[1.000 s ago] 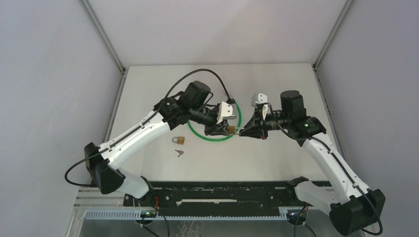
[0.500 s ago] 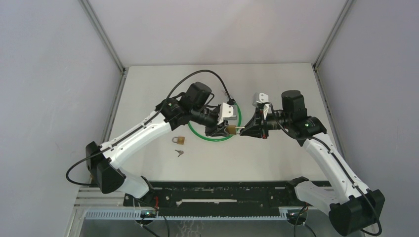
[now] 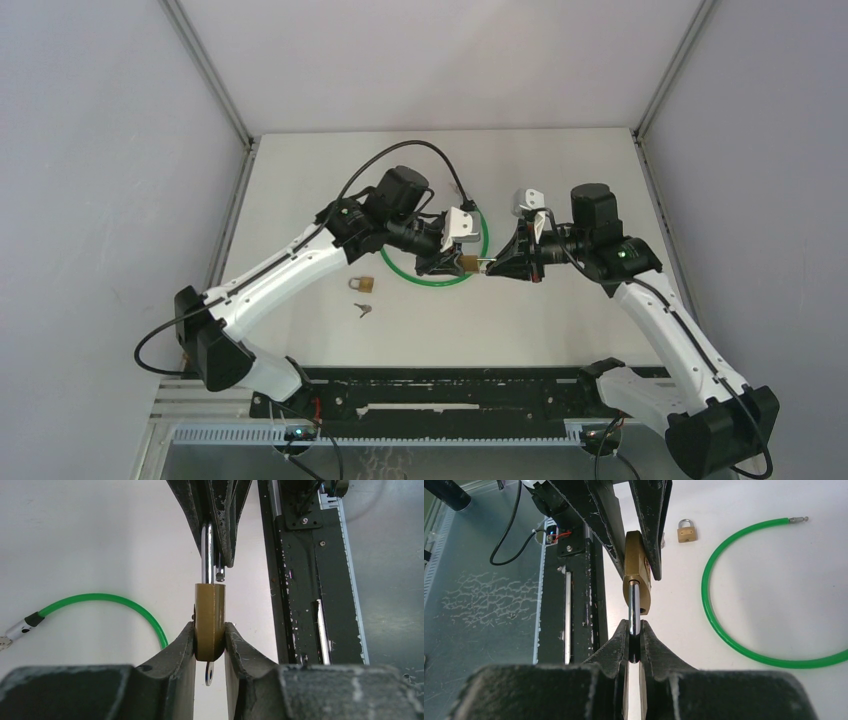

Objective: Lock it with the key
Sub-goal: Lock the lock.

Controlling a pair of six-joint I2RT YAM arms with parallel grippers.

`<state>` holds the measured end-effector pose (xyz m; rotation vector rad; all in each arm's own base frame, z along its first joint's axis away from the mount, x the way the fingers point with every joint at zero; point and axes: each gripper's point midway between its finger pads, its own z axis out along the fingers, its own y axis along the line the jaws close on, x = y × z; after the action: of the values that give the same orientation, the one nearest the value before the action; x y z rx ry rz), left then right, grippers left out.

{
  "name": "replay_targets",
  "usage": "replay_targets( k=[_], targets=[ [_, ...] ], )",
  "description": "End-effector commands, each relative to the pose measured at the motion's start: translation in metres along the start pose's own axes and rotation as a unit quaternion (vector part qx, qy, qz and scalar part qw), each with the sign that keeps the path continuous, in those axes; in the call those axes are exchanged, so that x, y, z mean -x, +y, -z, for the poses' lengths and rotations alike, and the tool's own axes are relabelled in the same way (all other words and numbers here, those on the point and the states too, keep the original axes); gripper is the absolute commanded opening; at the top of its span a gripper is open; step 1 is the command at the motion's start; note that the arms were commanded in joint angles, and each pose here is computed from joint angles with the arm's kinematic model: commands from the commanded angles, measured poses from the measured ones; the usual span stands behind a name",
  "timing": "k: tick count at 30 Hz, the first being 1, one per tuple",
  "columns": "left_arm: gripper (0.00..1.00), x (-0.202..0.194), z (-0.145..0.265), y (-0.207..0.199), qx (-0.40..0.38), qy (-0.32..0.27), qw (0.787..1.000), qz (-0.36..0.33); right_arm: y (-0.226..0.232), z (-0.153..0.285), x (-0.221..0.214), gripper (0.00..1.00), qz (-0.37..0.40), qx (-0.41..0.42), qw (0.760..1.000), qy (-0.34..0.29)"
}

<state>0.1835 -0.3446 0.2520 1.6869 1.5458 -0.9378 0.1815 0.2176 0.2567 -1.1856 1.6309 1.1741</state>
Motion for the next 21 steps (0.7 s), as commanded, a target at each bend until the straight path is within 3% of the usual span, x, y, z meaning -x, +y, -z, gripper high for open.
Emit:
replay_targets(
  k=[1, 21],
  targets=[
    [0.0, 0.004, -0.005, -0.012, -0.033, -0.015, 0.999, 0.013, 0.005, 0.003, 0.024, 0.0, 0.057, 0.003, 0.998, -0.03],
    [0.0, 0.02, -0.011, -0.018, -0.06, -0.051, 0.995, 0.055, 0.01, -0.004, 0.019, 0.0, 0.075, 0.006, 0.997, -0.025]
  ],
)
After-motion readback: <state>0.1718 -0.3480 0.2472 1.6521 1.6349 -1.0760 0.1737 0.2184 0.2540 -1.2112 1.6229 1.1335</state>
